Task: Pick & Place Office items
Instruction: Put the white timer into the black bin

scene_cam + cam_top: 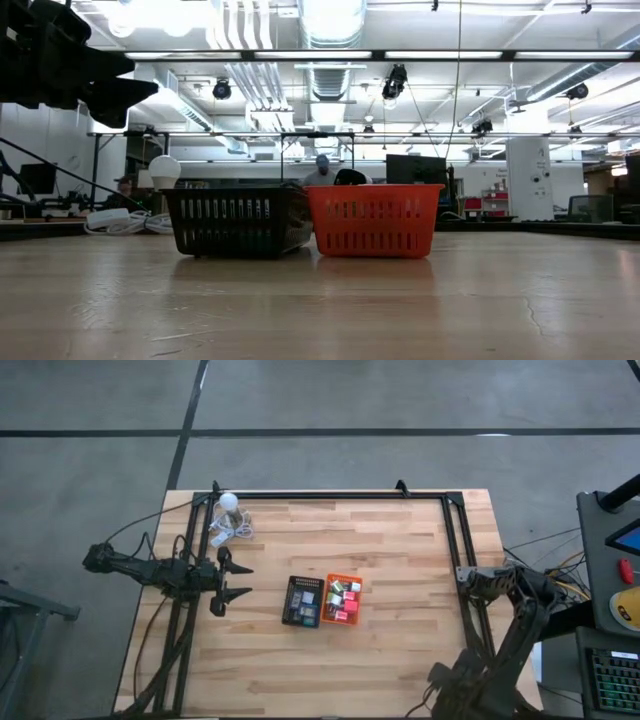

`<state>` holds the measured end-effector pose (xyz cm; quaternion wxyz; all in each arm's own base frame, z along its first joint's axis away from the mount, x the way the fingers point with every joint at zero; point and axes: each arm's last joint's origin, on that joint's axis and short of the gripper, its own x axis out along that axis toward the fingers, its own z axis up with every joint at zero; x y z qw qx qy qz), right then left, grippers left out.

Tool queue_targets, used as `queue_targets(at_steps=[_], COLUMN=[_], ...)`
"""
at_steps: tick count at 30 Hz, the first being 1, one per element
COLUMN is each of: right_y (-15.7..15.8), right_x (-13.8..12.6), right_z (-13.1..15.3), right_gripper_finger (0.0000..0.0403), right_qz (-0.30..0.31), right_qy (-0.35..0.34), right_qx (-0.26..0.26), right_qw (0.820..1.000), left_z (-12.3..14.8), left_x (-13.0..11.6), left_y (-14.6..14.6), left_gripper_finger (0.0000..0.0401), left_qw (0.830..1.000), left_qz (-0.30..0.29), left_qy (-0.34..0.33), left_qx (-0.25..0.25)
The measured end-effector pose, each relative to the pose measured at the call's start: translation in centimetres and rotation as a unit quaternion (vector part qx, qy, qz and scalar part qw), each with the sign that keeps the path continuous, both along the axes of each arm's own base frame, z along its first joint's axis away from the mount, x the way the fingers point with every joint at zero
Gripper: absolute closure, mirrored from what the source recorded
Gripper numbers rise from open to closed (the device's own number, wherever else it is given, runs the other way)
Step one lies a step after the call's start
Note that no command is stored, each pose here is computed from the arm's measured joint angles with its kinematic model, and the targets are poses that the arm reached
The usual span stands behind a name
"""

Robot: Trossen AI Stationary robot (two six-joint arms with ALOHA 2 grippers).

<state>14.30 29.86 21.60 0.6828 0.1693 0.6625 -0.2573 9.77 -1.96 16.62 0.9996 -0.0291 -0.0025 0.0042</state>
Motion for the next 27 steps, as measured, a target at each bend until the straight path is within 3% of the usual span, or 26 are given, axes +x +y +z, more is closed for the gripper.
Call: queue_targets(at_steps=[6, 11, 18, 27], right_y=[-1.8, -3.3, -3.6, -4.6], right_x=[-1.0, -1.7, -1.8, -2.6], right_z=[0.4, -0.7, -3.4, -5.0], right_gripper_finger=[0.0175, 0.0175, 0.0174, 0.0174], right_qz=[-0.030, -0.038, 0.032, 0.057], right_qy=[-0.011, -0.030, -0.069, -0.050], right_qx=[0.014, 0.059, 0.145, 0.108], right_qw=[0.999, 0.997, 0.987, 0.991], left_z=[0.0, 0.0, 0.0, 0.0], left_x=[0.0, 0.0, 0.0, 0.0], left_y=[0.0, 0.0, 0.0, 0.0], left_gripper_finger=[0.0149, 0.0149, 0.0148, 0.0149], left_qw=[1.000, 1.000, 1.000, 1.000], left_qz=[0.000, 0.000, 0.000, 0.000], left_qy=[0.000, 0.000, 0.000, 0.000], left_qx=[0.000, 0.000, 0.000, 0.000])
